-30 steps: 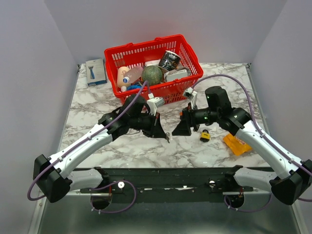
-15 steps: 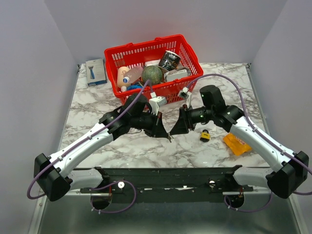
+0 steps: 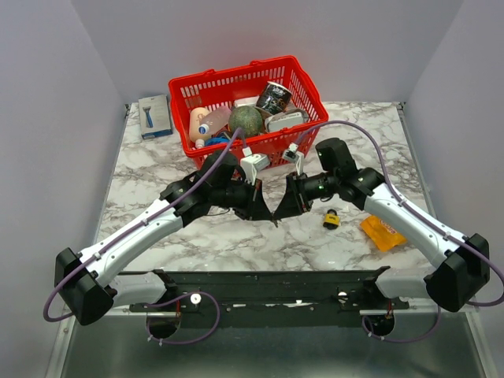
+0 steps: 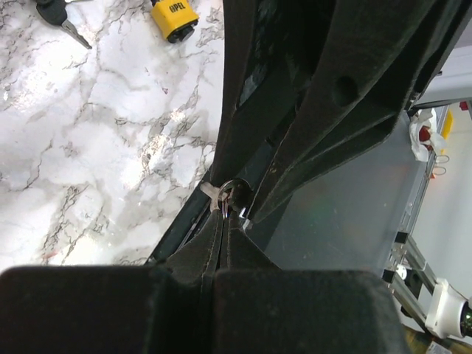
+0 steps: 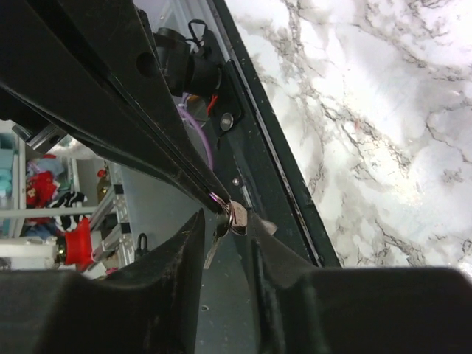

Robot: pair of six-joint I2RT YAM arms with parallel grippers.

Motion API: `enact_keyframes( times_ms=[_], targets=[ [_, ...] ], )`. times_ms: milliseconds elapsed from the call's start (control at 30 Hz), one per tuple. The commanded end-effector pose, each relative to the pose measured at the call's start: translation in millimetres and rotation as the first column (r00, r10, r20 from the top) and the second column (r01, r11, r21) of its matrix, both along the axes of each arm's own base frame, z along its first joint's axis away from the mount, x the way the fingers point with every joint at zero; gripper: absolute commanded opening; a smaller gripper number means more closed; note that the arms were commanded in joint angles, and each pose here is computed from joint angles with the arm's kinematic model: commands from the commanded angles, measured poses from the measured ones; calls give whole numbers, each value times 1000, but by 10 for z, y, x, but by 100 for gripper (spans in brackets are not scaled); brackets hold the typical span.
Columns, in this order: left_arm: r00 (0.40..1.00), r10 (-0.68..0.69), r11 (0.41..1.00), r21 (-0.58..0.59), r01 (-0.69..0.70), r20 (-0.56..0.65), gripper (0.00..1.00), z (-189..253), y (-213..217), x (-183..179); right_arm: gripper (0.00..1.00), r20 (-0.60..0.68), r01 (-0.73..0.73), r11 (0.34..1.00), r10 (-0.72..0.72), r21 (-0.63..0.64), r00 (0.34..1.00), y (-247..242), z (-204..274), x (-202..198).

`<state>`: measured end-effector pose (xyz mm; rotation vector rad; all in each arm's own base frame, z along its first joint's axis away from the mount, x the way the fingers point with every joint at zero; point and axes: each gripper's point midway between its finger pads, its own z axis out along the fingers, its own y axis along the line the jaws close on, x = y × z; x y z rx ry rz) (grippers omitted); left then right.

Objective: Unlock with the key

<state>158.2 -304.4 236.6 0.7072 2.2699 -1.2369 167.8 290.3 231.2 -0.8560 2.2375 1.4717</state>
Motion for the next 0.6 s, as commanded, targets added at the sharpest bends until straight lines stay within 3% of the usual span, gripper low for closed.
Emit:
enact_keyframes(
  times_ms=[0, 67, 100, 133, 167, 200, 300, 433, 567],
  targets=[
    [999, 28, 999, -43, -26, 44, 0, 117, -24, 36, 28, -43, -72, 996, 75, 56, 996, 58, 76, -113],
    [998, 41, 998, -50, -39, 54, 0, 140, -21, 51, 6, -55, -77, 995, 81, 63, 995, 67, 96, -122],
    [997, 49, 998, -49, -47, 55, 0, 136, -20, 65, 1, -60, -74, 995, 77, 62, 995, 68, 101, -121],
    [996, 61, 997, -51, -58, 59, 8, 152, -13, 78, 1, -65, -68, 996, 72, 61, 995, 69, 110, -119],
    [995, 82, 996, -44, -79, 62, 21, 145, 4, 107, 1, -77, -48, 998, 52, 50, 996, 70, 107, -100],
    [993, 95, 995, -41, -93, 70, 50, 155, 15, 128, 1, -81, -39, 998, 42, 46, 996, 71, 111, -89],
    [983, 154, 988, -19, -153, 100, 77, 164, 98, 200, 1, -84, -30, 999, 33, 36, 996, 56, 159, -94],
    [973, 189, 981, -67, -182, 130, 85, 320, 142, 211, 1, -72, -28, 1000, 27, -4, 997, -15, 166, -131],
    [989, 131, 986, -112, -123, 74, 81, 334, 35, 104, 1, -44, -70, 997, 70, -14, 997, -79, 220, -213]
  ],
)
